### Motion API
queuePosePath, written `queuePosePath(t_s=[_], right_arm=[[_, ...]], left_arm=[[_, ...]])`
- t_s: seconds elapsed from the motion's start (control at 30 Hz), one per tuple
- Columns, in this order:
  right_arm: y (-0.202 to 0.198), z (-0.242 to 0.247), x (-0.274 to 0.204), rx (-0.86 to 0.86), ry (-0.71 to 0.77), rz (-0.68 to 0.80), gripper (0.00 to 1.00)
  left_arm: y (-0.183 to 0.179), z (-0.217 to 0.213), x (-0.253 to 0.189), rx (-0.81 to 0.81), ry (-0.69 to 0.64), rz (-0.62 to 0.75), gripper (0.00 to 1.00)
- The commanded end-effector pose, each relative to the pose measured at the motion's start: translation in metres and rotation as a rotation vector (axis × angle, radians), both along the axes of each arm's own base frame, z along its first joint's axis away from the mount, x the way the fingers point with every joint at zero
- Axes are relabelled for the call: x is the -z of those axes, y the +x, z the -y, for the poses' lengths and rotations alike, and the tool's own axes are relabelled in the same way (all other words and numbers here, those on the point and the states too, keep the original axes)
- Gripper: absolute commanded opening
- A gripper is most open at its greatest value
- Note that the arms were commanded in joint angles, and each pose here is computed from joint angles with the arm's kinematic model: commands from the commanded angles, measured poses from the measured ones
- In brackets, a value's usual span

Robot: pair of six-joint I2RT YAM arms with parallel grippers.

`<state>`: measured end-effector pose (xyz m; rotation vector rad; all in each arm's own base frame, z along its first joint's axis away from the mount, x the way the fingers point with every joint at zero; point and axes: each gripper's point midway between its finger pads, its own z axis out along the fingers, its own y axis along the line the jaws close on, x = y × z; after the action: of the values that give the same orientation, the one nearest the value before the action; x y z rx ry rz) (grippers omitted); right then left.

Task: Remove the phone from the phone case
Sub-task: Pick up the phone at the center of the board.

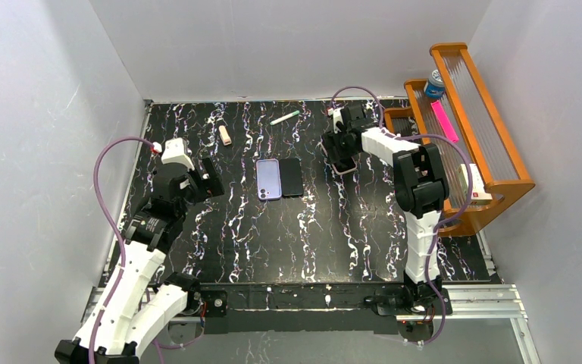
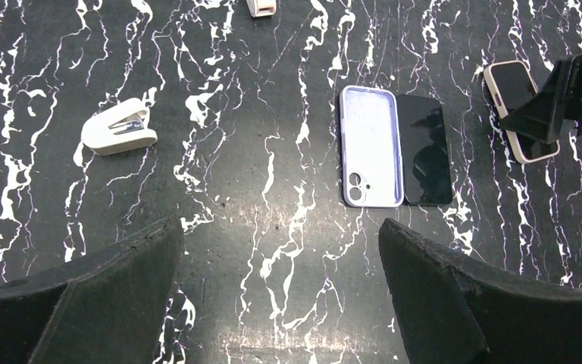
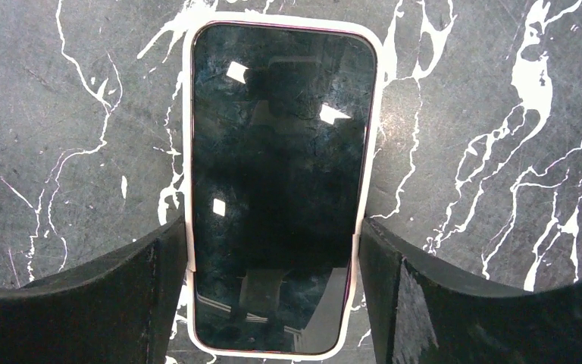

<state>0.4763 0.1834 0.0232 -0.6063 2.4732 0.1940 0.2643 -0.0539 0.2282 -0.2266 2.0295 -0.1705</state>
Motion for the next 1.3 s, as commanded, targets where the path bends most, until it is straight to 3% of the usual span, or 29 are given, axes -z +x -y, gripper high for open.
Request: queuePosePath(t_s=[0.0, 0.3, 0.83, 1.27], right_arm=[[-0.054, 0.027, 0.043, 0.048, -0.137, -0.226, 0.72], [-0.098, 0.020, 0.017, 0.146, -0.020, -0.238, 0.42], [-0.200, -0.036, -0.041, 0.146, 0.459, -0.247, 0.02], [-0.239, -0.101, -0.064, 0.072, 0.697, -0.237, 0.01]], left_arm=[[-0.004, 0.005, -0.005, 0.021, -0.021, -0.013, 0.98], [-0.004, 0.027, 0.006, 0.079, -0.114, -0.085, 0.98], [-0.008, 0.091, 0.055, 0.194, -0.432, -0.334, 0.98], [-0.015, 0.125, 0.077, 0.196, -0.541, -0.437, 0.97]])
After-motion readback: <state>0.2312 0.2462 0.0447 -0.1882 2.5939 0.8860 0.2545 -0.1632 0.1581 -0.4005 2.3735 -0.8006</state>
